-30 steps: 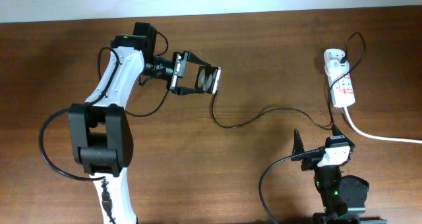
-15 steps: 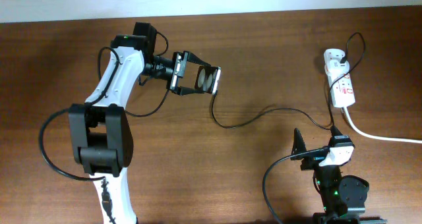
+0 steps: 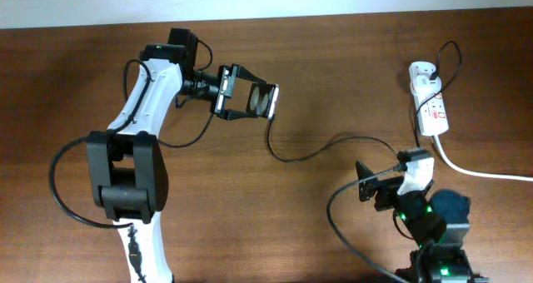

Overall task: Plug charger to phone and switch on socket
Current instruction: 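Reach the right gripper to the black cable's USB-C end and grasp it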

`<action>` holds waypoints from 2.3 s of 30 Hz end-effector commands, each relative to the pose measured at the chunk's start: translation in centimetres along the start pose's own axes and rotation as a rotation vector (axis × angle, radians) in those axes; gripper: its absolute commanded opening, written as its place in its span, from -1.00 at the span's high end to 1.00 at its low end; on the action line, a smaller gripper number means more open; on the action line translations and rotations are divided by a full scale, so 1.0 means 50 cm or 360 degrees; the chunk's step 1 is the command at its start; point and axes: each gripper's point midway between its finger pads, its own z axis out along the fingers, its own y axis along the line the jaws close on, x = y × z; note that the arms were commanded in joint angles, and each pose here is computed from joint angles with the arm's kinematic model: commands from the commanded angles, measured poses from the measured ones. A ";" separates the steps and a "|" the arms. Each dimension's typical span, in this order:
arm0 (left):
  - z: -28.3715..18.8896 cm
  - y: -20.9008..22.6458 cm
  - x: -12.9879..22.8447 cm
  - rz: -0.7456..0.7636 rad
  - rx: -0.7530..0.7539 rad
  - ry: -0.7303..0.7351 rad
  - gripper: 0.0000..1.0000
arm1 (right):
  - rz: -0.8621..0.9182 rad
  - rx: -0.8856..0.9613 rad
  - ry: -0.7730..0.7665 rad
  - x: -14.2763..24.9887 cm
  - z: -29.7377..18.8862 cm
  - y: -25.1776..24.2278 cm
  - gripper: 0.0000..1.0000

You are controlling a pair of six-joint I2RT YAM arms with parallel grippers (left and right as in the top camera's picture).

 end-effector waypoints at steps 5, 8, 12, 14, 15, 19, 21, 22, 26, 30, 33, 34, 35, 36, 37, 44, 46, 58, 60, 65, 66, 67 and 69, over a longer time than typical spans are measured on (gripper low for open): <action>-0.014 -0.028 0.032 0.0030 0.0077 0.0102 0.46 | 0.0074 -0.0119 0.0165 -0.109 -0.009 0.038 -0.97; -0.015 -0.031 0.040 0.0030 0.0095 0.0143 0.47 | 0.0137 -0.0130 0.0333 -0.128 -0.012 0.045 -0.97; -0.016 -0.035 0.048 0.0031 0.0110 0.0180 0.49 | 0.0240 -0.0242 0.0505 -0.161 -0.008 0.066 -0.97; -0.016 -0.036 0.052 0.0031 0.0117 0.0195 0.49 | 0.0412 -0.0249 0.0653 -0.166 -0.006 0.044 -0.97; -0.016 -0.036 0.052 0.0031 0.0117 0.0195 0.50 | 0.0501 -0.0246 0.0699 -0.169 -0.005 0.029 -0.97; -0.016 -0.036 0.051 0.0031 0.0117 0.0195 0.50 | 0.0831 -0.0351 0.0829 -0.182 0.000 0.001 -0.97; -0.016 -0.036 0.051 0.0031 0.0117 0.0195 0.50 | 0.0848 -0.0402 0.0822 -0.185 0.011 0.003 -0.97; -0.016 -0.036 0.051 0.0030 0.0116 0.0194 0.50 | 0.0911 -0.0422 0.0797 -0.196 0.021 0.003 -0.97; -0.015 -0.031 0.039 -0.0001 0.0091 0.0138 0.53 | 0.0793 -0.0518 0.0828 -0.196 0.052 0.053 -0.94; -0.013 -0.025 0.025 -0.0031 0.0063 0.0073 0.53 | 0.0662 -0.0383 0.0926 -0.168 0.083 0.103 -0.93; -0.013 -0.018 0.002 -0.0037 0.0026 -0.0032 0.55 | 0.0669 -0.0386 0.0909 -0.172 0.090 0.103 -0.93; -0.013 -0.011 -0.014 -0.0059 -0.0005 -0.0107 0.55 | 0.0670 -0.0385 0.0911 -0.170 0.097 0.101 -0.92; -0.014 -0.004 -0.031 -0.0092 -0.0034 -0.0189 0.55 | 0.0682 -0.0394 0.0931 -0.164 0.107 0.100 -0.93; -0.017 0.002 -0.047 -0.0102 -0.0060 -0.0261 0.56 | 0.0701 -0.0417 0.0959 -0.155 0.118 0.102 -0.92; -0.021 0.010 -0.067 -0.0120 -0.0094 -0.0357 0.57 | 0.0706 -0.0439 0.0986 -0.146 0.130 0.108 -0.91; -0.045 0.037 -0.129 -0.0145 -0.0204 -0.0672 0.69 | 0.0671 -0.0612 0.1077 -0.090 0.247 0.217 -0.82; -0.045 0.035 -0.130 -0.0140 -0.0201 -0.0674 0.68 | 0.0676 -0.0657 0.1075 -0.078 0.277 0.253 -0.80; -0.045 0.035 -0.130 -0.0140 -0.0202 -0.0673 0.63 | 0.0864 -0.0498 0.0922 -0.037 0.401 0.379 -0.12; -0.044 0.035 -0.129 -0.0139 -0.0203 -0.0672 0.63 | 0.0902 -0.0462 0.0928 -0.026 0.412 0.375 -0.04; -0.030 0.036 -0.122 -0.0124 -0.0221 -0.0662 0.63 | 0.0899 -0.0491 0.0875 -0.036 0.422 0.385 0.06; -0.028 0.037 -0.121 -0.0122 -0.0224 -0.0660 0.63 | 0.0898 -0.0489 0.0865 -0.038 0.423 0.385 0.07; -0.023 0.037 -0.117 -0.0117 -0.0230 -0.0650 0.64 | 0.0896 -0.0489 0.0853 -0.041 0.425 0.385 0.07; -0.015 0.038 -0.114 -0.0109 -0.0240 -0.0645 0.63 | 0.0884 -0.0480 0.0843 -0.040 0.425 0.389 0.13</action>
